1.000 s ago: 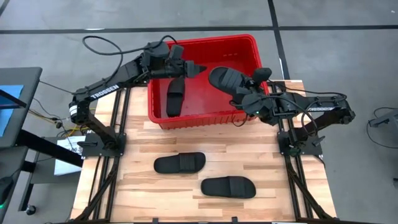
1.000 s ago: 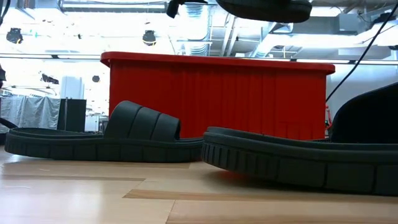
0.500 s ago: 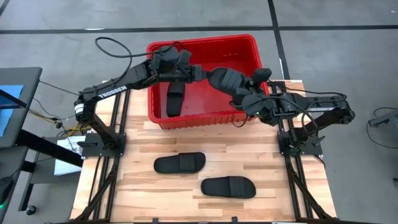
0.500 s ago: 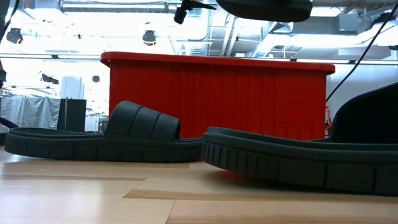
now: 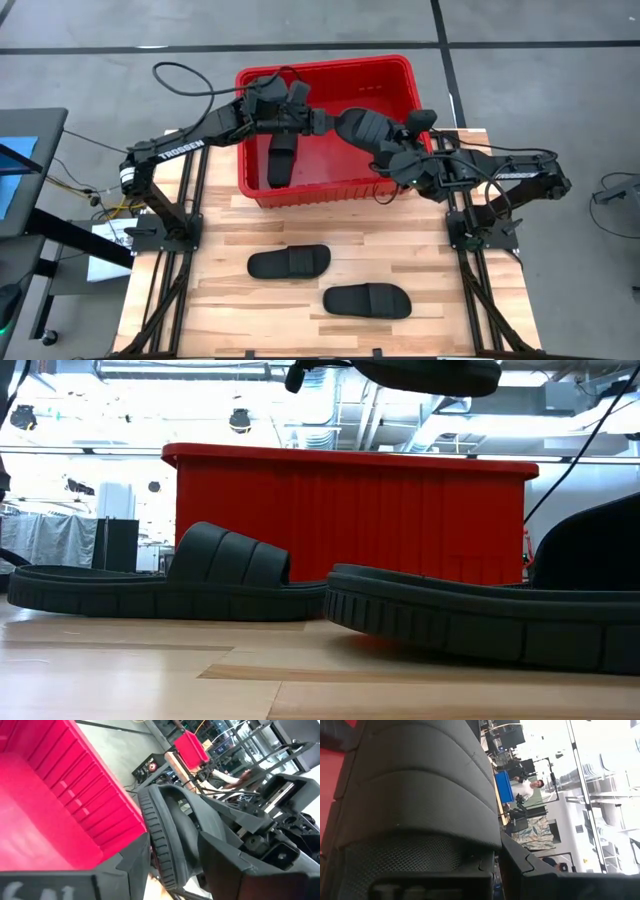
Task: Pick and place slides into bin
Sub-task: Put the top right black slide into the red bin
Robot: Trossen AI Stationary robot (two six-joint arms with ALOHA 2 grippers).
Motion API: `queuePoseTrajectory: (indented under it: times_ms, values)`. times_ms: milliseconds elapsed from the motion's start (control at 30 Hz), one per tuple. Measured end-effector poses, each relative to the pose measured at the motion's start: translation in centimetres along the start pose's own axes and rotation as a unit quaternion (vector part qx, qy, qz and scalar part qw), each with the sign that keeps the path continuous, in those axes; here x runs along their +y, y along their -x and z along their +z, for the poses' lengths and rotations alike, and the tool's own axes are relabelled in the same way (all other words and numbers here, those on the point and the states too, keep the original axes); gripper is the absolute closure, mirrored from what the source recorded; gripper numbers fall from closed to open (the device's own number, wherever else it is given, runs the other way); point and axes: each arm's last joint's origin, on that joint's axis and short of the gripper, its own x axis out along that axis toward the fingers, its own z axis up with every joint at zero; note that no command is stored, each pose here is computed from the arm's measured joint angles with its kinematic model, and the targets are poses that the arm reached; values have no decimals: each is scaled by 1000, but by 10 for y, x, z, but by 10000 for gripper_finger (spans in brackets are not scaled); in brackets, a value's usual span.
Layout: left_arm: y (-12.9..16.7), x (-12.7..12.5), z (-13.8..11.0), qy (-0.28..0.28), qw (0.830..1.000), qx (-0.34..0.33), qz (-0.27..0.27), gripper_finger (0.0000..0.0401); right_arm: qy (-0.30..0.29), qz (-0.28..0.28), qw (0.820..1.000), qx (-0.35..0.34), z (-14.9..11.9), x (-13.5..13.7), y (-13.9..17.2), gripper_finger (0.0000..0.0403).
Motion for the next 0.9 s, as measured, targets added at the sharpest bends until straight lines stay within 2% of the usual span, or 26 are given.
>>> queuePoseTrajectory:
  times_ms: [300, 533, 900]
  values:
    - [-19, 8, -8, 4, 1000, 25, -2, 304, 1, -5, 1000, 4, -1, -1, 0, 403]
    - [-33, 17, -18, -8, 998, 60, 0, 382, -2, -5, 1000, 3, -1, -1, 0, 403]
    - [-32, 15, -16, -33, 998, 52, -7, 390, -2, -4, 1000, 2, -1, -1, 0, 403]
